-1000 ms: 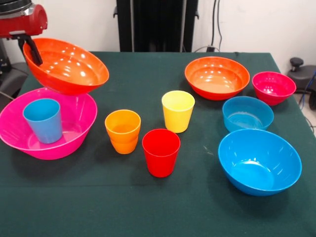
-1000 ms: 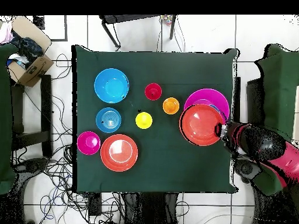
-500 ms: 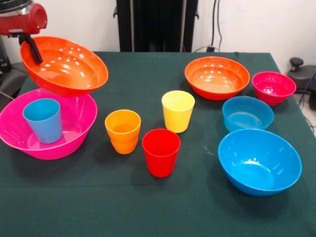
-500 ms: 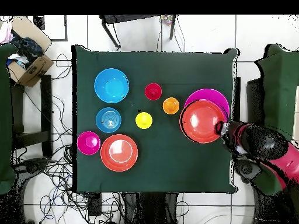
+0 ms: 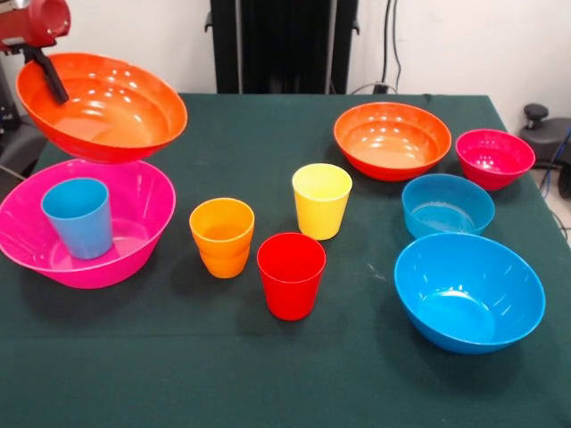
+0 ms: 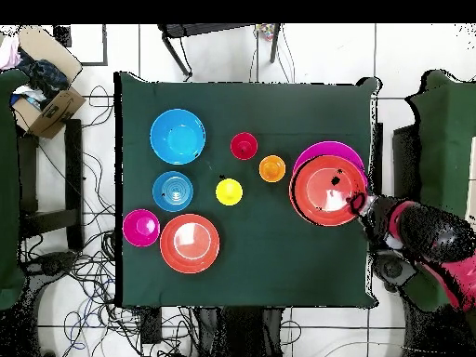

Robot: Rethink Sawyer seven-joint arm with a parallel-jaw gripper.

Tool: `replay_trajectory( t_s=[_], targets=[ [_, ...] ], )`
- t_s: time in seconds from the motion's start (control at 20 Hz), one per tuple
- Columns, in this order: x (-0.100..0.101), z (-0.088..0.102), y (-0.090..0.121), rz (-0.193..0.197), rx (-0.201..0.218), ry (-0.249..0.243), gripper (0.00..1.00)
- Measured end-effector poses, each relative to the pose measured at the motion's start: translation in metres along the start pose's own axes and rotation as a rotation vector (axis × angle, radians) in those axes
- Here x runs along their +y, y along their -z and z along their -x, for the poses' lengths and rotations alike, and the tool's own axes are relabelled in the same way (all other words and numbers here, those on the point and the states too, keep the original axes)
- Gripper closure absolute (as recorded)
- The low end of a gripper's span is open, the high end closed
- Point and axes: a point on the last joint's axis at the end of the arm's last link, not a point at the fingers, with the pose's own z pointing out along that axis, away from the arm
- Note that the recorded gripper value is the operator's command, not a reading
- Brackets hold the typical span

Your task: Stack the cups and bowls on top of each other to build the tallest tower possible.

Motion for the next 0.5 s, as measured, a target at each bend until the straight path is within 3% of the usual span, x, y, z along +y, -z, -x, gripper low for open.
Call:
replay_trajectory(
  t_s=[0.2,0.5],
  targets=[
    [-0.0066,-0.0037,0.0016,0.058,0.004,-0.059,1.00],
    [-0.0070,-0.0089,-0.0063,0.121,0.021,-0.096,1.00]
  ],
)
